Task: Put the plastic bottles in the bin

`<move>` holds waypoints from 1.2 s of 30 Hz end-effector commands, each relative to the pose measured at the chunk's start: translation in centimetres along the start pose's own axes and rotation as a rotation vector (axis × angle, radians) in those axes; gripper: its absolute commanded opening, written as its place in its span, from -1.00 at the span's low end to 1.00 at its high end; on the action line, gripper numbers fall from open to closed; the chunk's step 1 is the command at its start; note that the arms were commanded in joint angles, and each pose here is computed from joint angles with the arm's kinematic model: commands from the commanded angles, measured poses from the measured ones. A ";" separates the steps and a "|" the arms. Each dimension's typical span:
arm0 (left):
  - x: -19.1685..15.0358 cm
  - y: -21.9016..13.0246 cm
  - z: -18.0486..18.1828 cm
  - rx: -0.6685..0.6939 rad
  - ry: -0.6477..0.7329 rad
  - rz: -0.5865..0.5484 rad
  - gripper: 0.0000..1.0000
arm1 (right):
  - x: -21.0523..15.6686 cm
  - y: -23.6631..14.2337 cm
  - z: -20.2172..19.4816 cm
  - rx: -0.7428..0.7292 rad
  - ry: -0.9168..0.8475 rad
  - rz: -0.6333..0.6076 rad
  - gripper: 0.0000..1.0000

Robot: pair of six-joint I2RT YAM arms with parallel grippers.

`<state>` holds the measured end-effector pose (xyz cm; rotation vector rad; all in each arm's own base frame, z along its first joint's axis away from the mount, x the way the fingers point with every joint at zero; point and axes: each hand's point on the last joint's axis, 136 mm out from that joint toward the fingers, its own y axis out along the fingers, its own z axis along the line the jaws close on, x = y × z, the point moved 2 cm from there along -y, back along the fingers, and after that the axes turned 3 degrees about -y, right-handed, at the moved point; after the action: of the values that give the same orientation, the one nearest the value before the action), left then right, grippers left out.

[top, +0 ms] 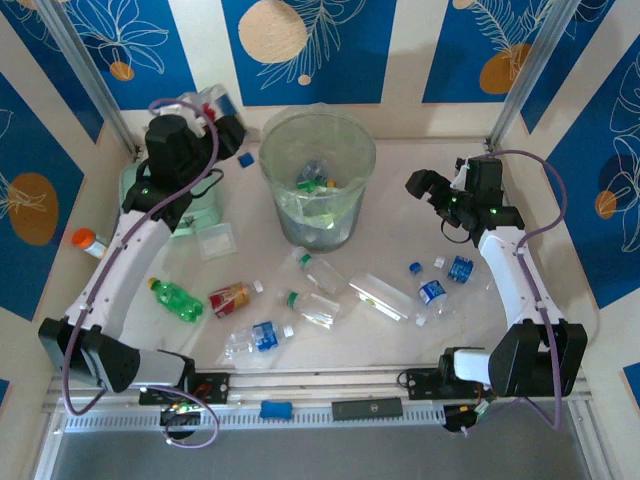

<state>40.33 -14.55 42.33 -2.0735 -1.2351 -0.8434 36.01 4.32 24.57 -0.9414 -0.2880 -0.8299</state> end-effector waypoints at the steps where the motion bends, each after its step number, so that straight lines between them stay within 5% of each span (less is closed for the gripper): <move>1: 0.0 1.1 -6.3 -0.228 0.176 0.035 -0.11 | 0.5 -0.5 1.2 0.036 -0.005 -0.010 0.98; 11: -7.1 7.0 -12.2 -0.377 0.360 0.357 -0.13 | -0.4 -1.3 0.8 0.023 -0.014 -0.008 0.98; 24: -17.5 11.3 -6.8 -0.074 0.710 0.656 -0.12 | -0.3 -2.6 -0.1 -0.009 -0.013 -0.031 0.98; 33: -19.9 11.7 -4.8 -0.031 0.715 0.733 0.00 | 0.0 -2.7 0.1 -0.003 -0.011 -0.034 0.98; 36: -19.8 11.7 -4.9 -0.030 0.710 0.727 0.26 | 0.2 -2.9 0.0 -0.011 -0.010 -0.037 0.98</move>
<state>42.31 -33.89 29.37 -1.8028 -0.0959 -1.0866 34.47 3.63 25.69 -0.9425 -0.2973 -0.8557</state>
